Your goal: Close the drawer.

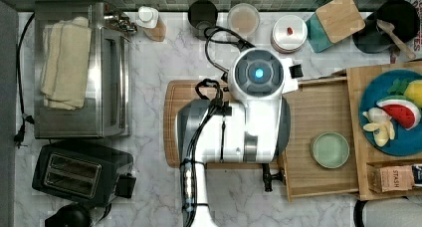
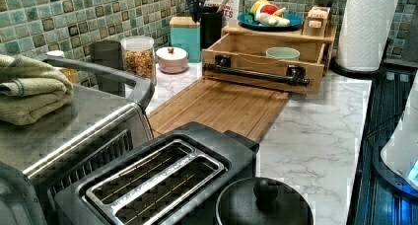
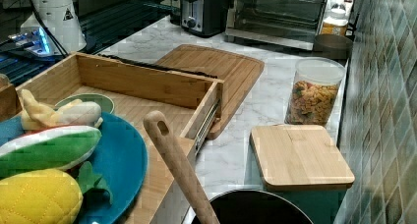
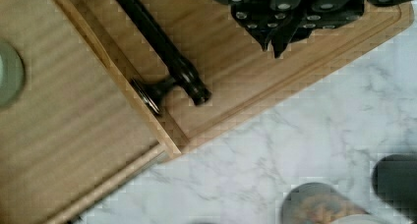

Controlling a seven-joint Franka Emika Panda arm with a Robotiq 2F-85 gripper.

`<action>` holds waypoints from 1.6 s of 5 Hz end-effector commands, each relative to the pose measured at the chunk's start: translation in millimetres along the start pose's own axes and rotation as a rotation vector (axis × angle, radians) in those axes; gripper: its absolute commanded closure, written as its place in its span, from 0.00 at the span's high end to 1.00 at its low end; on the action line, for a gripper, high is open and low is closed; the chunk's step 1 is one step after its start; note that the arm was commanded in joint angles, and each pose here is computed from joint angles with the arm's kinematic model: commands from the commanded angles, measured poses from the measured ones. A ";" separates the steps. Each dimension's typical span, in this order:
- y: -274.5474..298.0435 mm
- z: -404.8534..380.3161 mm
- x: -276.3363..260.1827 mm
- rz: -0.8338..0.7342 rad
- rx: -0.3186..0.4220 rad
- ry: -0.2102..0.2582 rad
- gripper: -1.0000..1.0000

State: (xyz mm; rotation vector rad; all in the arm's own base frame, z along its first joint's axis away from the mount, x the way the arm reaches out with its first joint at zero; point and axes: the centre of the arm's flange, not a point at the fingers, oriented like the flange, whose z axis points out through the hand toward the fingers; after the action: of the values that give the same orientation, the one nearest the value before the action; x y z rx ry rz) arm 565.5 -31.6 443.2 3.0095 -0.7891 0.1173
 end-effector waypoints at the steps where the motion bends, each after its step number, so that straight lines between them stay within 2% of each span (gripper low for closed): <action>1: -21.8 27.2 -79.5 -0.377 0.101 0.001 0.00; 2: -17.9 45.8 -84.1 -0.441 0.046 -0.041 0.00; 4: 2.8 90.5 -108.3 -0.618 -0.049 0.000 0.00; 5: 21.1 116.1 -111.6 -0.676 -0.050 0.025 0.00; 6: 31.4 128.7 -108.8 -0.662 -0.069 -0.005 0.00; 7: 43.6 136.7 -110.6 -0.653 -0.080 -0.006 0.00; 8: 62.2 148.4 -110.8 -0.669 -0.060 -0.006 0.00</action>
State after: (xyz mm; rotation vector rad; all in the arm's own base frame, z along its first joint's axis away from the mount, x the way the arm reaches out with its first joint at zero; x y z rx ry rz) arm 457.3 -0.8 291.2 3.0374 0.1942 0.0451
